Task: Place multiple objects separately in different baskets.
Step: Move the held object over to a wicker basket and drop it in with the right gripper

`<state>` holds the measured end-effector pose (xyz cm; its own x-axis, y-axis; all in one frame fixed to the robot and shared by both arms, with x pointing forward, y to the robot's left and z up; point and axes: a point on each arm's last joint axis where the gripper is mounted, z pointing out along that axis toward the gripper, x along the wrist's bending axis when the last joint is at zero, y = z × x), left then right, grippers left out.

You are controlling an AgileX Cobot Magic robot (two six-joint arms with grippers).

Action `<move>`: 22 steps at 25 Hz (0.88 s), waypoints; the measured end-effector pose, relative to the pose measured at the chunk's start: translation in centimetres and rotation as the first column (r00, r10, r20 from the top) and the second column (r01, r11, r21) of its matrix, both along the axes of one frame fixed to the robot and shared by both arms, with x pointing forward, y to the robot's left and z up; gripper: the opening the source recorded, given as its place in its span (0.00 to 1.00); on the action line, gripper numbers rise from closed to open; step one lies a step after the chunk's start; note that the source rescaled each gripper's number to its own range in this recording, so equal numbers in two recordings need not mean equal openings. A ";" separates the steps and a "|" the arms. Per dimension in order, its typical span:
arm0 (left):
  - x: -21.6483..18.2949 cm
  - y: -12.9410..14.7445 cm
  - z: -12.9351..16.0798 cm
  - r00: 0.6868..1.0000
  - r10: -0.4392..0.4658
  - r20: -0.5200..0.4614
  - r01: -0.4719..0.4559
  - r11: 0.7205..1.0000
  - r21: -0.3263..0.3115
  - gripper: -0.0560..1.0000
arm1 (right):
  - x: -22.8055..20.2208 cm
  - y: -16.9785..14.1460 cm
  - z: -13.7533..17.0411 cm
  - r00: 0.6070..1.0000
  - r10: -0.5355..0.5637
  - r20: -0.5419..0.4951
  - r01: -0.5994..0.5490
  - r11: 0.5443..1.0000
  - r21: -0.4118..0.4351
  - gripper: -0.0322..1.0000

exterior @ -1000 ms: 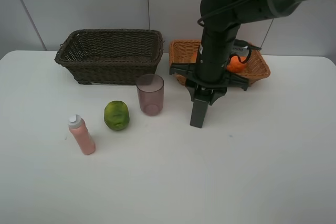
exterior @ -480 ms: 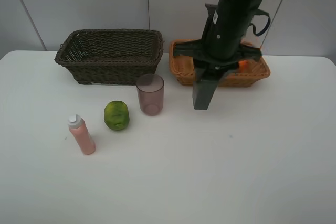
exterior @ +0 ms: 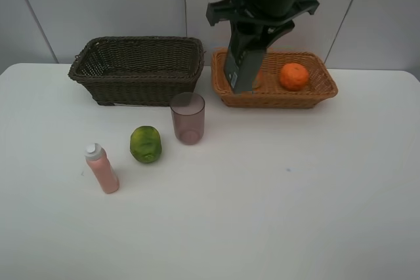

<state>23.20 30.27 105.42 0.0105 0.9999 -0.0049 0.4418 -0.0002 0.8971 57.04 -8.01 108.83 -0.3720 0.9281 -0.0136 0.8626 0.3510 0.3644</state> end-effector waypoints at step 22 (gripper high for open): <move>0.0 0.0 0.0 1.000 0.000 0.000 0.000 1.000 -0.001 0.97 | 8.8 10.3 -7.8 0.924 0.102 0.369 -0.191 0.958 0.214 0.04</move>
